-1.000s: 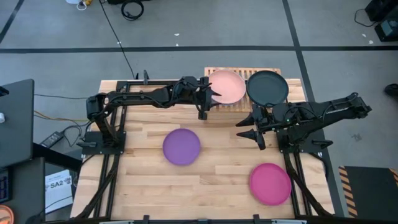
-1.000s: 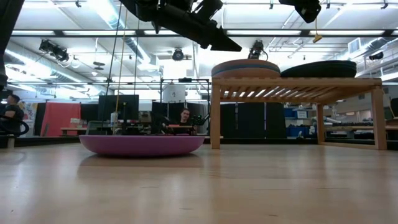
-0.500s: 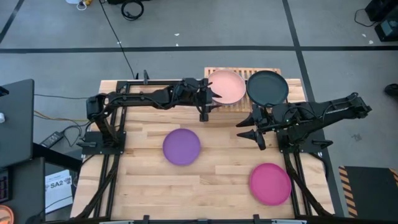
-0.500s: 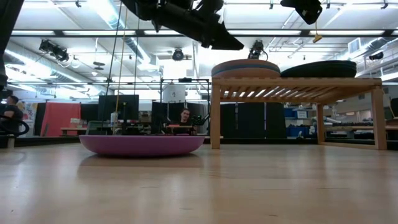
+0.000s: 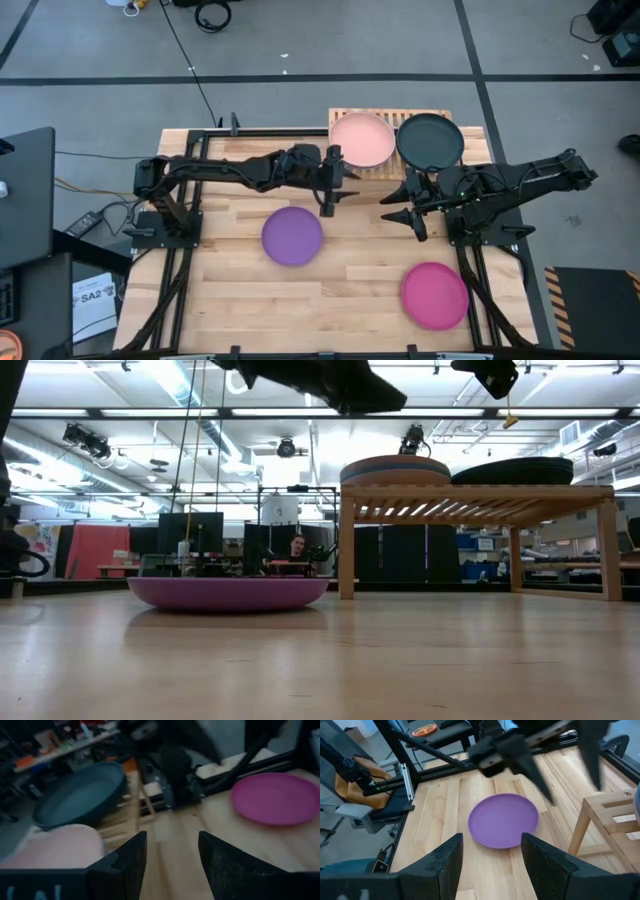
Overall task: Place and stack plates onto a shelf
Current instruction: Stack the violet plate on top of the light orange plate on the shelf
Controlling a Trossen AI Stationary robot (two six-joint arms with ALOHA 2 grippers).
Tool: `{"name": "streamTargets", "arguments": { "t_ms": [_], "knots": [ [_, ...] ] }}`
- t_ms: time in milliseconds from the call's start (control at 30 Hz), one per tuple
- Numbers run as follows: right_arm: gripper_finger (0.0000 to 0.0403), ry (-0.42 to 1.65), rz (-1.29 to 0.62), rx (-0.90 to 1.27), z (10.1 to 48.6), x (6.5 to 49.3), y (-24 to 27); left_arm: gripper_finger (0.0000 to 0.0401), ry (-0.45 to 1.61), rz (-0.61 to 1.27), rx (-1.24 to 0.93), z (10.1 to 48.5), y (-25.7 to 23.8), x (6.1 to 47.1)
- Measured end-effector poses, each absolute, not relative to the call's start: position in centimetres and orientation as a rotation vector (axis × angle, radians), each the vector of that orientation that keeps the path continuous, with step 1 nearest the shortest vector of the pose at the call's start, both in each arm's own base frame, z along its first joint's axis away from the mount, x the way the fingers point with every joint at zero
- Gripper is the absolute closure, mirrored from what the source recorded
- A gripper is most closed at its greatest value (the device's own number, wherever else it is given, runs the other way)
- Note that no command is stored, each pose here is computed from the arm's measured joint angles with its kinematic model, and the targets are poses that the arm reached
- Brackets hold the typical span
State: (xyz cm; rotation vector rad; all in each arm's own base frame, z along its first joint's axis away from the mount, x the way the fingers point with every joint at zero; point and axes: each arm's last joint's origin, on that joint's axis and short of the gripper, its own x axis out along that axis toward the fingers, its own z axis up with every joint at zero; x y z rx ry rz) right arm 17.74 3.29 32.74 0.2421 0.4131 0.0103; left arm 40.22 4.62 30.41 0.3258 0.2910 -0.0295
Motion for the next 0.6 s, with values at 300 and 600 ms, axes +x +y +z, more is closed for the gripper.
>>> {"name": "streamTargets", "arguments": {
  "t_ms": [300,600],
  "knots": [
    [0.0197,0.422,0.01,0.241,32.6,17.9,3.3,0.0216,0.379,-0.094,0.196,30.4,1.7,39.4],
    [0.0197,0.438,0.007,0.238,32.4,18.3,3.4,0.0216,0.633,-0.153,0.174,29.0,0.2,37.6]
  ]
}}
